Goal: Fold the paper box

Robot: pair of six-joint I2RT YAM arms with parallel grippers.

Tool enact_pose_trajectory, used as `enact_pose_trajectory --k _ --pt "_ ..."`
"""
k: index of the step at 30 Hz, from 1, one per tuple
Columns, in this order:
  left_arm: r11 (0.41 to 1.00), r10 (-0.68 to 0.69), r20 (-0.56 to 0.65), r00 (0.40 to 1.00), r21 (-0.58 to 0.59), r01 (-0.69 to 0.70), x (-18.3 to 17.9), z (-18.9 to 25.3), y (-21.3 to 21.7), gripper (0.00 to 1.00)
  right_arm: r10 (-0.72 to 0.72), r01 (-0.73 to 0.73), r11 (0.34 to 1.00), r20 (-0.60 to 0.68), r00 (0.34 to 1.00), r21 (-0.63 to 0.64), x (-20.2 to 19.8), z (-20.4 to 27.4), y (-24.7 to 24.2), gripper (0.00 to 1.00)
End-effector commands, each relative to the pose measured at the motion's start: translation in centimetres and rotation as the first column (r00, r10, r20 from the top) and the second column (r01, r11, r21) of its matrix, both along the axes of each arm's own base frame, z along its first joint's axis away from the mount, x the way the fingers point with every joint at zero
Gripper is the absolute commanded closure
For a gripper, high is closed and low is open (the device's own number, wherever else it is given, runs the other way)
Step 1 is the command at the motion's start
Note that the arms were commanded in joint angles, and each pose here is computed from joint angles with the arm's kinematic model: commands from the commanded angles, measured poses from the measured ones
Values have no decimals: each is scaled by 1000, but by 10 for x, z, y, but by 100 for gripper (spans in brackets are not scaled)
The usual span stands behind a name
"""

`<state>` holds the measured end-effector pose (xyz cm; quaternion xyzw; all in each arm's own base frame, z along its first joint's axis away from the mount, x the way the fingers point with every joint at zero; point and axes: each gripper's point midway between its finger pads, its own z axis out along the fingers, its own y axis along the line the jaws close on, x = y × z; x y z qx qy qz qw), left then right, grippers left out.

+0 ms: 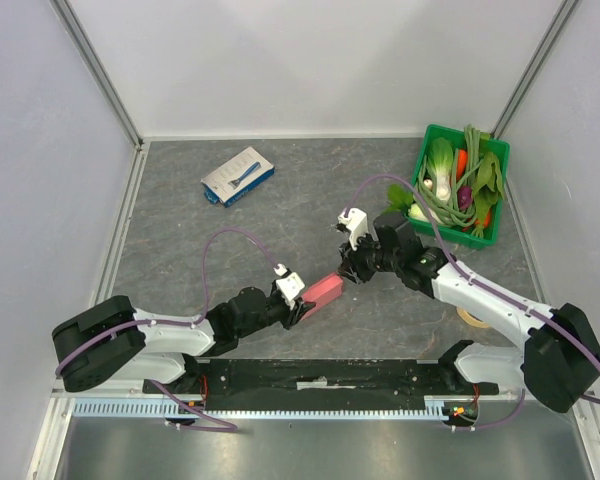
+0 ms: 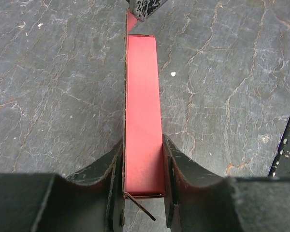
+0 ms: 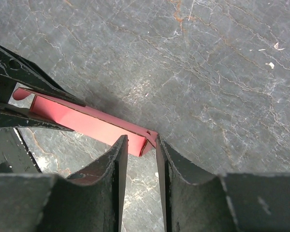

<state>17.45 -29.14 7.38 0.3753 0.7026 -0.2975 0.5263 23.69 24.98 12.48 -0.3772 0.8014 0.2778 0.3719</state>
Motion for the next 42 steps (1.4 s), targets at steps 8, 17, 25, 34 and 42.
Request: enact_pose_trajectory --k 8,17,25,34,42 --pt "999 -17 60 998 -43 19 2 16 -3 88 1 -1 1000 8 1000 -20 5 -7 0 57" --pt "999 -19 61 998 -46 22 2 16 -3 88 15 -15 1000 9 1000 -13 5 -7 2 68" --pt "998 -24 63 998 -50 27 0 17 -3 88 0 0 999 5 1000 -36 9 -13 1 68" --pt "999 -23 52 998 -33 25 3 13 -6 89 -8 8 1000 26 1000 8 5 6 0 80" --pt "999 -22 49 999 -28 23 3 11 -7 89 1 -1 1000 7 1000 7 4 3 3 92"
